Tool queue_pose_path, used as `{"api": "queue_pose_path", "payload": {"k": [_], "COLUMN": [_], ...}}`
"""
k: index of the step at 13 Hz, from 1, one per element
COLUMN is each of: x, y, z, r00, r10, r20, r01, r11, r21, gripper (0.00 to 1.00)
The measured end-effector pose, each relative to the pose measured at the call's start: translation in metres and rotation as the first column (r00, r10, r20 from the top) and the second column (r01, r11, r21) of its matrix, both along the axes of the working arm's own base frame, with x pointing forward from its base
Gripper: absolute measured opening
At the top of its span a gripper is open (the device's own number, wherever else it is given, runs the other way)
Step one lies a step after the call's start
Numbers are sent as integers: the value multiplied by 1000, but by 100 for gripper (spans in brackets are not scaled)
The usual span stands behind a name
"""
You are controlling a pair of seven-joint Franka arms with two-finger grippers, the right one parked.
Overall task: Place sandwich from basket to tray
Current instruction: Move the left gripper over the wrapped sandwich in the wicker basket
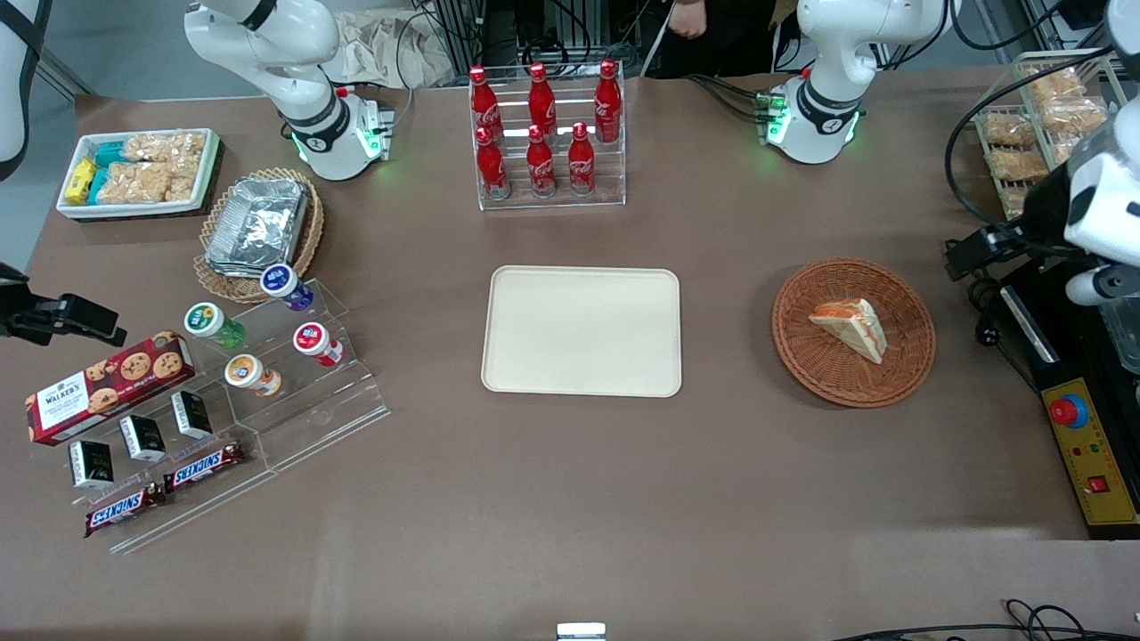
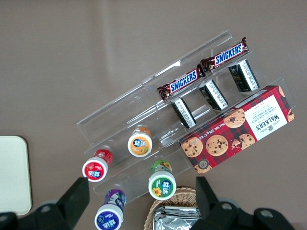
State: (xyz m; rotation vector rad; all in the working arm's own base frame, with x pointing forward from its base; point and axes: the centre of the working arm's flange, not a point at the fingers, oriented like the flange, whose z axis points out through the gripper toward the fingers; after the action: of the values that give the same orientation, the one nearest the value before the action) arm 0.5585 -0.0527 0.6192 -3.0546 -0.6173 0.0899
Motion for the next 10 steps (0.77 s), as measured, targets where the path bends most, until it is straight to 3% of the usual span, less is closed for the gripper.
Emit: {"api": "queue_pose_path", "payload": {"k": [3, 6, 10], "x": [-5, -21, -44], "y": [-1, 2, 4], "z": [-36, -82, -156], "r00": [992, 974, 915], "r10": [111, 228, 403], "r20": [-56, -9, 24], "r01": [-110, -228, -404], "r11": [994, 973, 915], "r21": [20, 19, 15], "gripper": [100, 100, 100]}}
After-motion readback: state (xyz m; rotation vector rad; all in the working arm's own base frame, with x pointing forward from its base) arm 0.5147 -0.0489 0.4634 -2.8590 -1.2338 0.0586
